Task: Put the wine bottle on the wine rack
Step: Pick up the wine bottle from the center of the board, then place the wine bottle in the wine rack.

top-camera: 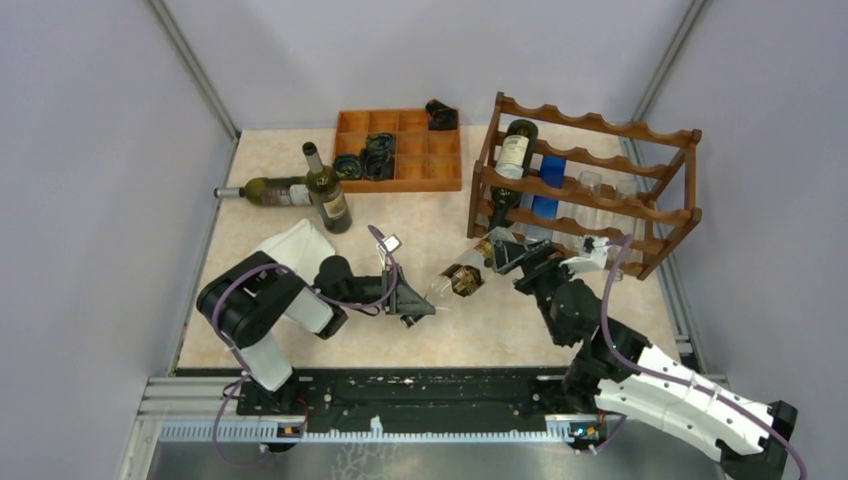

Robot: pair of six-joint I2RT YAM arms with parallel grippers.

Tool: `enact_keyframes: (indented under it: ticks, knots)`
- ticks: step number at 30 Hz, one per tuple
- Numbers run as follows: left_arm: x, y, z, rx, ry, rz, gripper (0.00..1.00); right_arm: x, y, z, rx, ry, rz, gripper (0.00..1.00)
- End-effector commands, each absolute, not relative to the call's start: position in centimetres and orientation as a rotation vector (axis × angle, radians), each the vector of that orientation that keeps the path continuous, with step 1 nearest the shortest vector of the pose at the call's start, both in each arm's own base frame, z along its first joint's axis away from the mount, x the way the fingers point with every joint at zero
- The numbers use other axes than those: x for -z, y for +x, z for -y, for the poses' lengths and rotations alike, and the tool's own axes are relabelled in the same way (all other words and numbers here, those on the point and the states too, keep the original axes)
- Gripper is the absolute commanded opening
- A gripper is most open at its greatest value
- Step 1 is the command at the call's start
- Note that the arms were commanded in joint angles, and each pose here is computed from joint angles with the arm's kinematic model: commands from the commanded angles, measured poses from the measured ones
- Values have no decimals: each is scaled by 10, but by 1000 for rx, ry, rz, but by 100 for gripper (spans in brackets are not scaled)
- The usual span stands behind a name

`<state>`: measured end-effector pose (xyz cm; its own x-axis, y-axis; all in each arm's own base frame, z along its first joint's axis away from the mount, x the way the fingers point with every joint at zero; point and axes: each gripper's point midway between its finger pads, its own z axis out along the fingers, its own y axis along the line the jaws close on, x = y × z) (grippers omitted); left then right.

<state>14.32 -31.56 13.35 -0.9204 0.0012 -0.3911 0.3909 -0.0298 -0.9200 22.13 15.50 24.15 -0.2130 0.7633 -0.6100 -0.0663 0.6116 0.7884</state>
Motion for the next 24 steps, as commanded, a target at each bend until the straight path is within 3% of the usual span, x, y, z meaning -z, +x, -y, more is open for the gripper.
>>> enact_keyframes:
  ticks: [1, 9, 24]
  knots:
    - [-187, 145, 316, 2027, 595, -1634, 0, -291, 214, -147, -861, 469, -1523, 98]
    - [-192, 141, 316, 2033, 621, -1651, 0, -336, 206, -139, -791, 283, -1464, 98]
    - [-213, 133, 318, 2189, 393, -1691, 0, -339, 207, -134, -797, 340, -1457, 98]
